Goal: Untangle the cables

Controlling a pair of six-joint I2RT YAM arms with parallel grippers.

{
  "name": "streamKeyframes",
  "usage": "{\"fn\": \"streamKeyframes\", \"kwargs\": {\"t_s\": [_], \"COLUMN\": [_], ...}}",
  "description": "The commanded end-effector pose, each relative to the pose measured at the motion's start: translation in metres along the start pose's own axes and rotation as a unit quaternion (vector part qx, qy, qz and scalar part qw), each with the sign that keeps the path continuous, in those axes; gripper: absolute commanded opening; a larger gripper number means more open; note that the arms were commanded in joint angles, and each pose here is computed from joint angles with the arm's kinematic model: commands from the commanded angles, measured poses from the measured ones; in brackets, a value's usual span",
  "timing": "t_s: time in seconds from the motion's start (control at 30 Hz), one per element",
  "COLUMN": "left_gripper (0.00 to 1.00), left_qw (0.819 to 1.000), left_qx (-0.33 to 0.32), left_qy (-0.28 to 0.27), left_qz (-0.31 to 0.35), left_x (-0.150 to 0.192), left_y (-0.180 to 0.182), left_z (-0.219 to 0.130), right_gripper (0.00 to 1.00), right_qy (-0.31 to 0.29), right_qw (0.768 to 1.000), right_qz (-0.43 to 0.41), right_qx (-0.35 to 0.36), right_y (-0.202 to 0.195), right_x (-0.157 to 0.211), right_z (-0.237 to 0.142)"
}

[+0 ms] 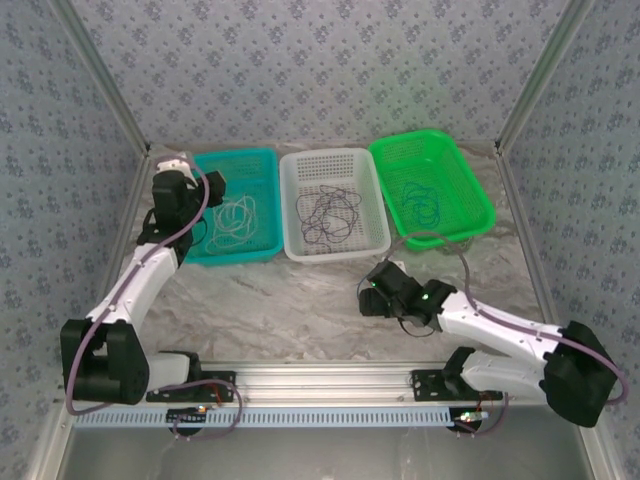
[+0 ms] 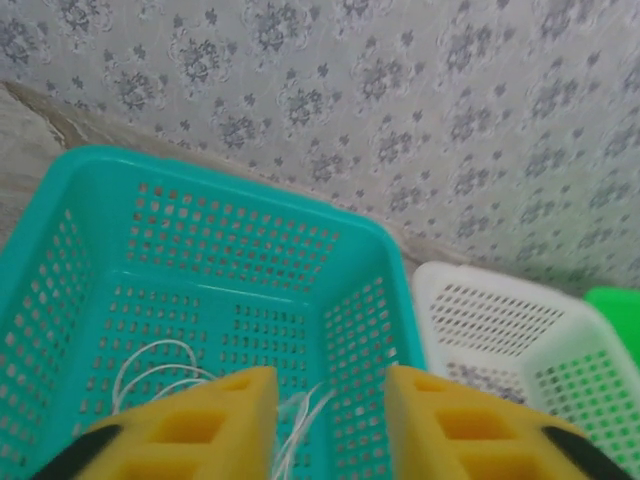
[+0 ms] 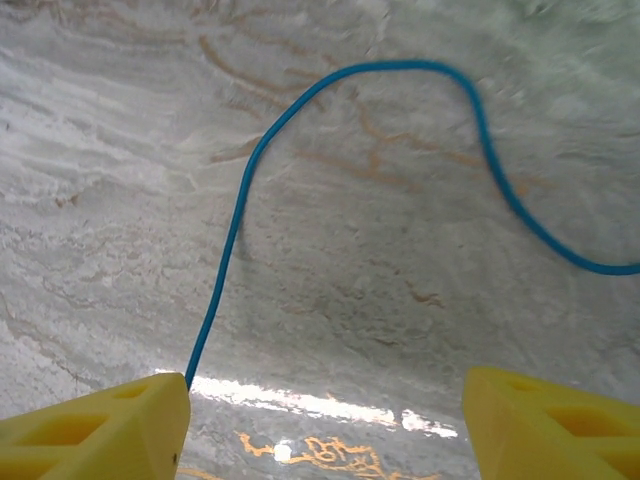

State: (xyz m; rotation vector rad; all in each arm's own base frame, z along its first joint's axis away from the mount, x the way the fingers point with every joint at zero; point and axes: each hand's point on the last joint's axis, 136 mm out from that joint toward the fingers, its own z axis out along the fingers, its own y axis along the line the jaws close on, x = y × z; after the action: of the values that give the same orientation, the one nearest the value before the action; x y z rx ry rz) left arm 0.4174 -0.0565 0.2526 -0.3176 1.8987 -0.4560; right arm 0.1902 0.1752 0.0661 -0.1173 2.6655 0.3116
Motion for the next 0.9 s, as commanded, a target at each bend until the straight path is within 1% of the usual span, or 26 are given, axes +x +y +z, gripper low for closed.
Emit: {"fn": "streamKeyframes", "kwargs": {"t_s": [0.0,0.07,0.1,0.17,0.23,0.3,0.47,0.63,0.8,0.87], "left_gripper": [0.57,0.74,0.80,0.89,0.94,0.98,0.99,0.99,1.00,0.99], "left_qw": [1.000,1.000,1.000,1.000,1.000,1.000,0.999,0.997,0.995,0.994], "left_qx": [-0.006,-0.004,-0.003,0.000,0.005,0.009,0.023,0.053,0.078,0.079], "left_qy": [-0.007,-0.010,-0.011,-0.016,-0.021,-0.024,-0.029,-0.037,-0.047,-0.049], "left_qz": [-0.013,-0.015,-0.015,-0.011,-0.006,0.003,0.034,0.040,0.049,0.055], "left_x": [0.000,0.001,0.001,0.001,0.002,0.004,0.008,0.012,0.012,0.012], "left_y": [0.005,0.005,0.004,0.002,-0.003,-0.008,-0.026,-0.041,-0.054,-0.056], "left_z": [-0.004,-0.008,-0.011,-0.016,-0.022,-0.028,-0.042,-0.054,-0.066,-0.070], "right_gripper": [0.71,0.70,0.69,0.66,0.64,0.63,0.59,0.55,0.47,0.41], "right_qy": [0.011,0.026,0.032,0.047,0.060,0.070,0.097,0.118,0.137,0.145], "right_qw": [0.999,0.999,0.998,0.998,0.997,0.996,0.994,0.993,0.990,0.989], "right_qz": [0.010,0.009,0.009,0.007,0.003,-0.001,-0.015,-0.023,-0.029,-0.036], "right_qx": [-0.044,-0.046,-0.047,-0.051,-0.056,-0.053,-0.042,-0.019,-0.004,0.004], "right_y": [0.025,0.029,0.031,0.035,0.040,0.043,0.047,0.042,0.040,0.039], "right_x": [-0.007,-0.005,-0.004,0.000,0.003,0.005,0.014,0.024,0.033,0.035], "right_z": [0.001,0.004,0.006,0.011,0.015,0.018,0.028,0.034,0.042,0.045]}}
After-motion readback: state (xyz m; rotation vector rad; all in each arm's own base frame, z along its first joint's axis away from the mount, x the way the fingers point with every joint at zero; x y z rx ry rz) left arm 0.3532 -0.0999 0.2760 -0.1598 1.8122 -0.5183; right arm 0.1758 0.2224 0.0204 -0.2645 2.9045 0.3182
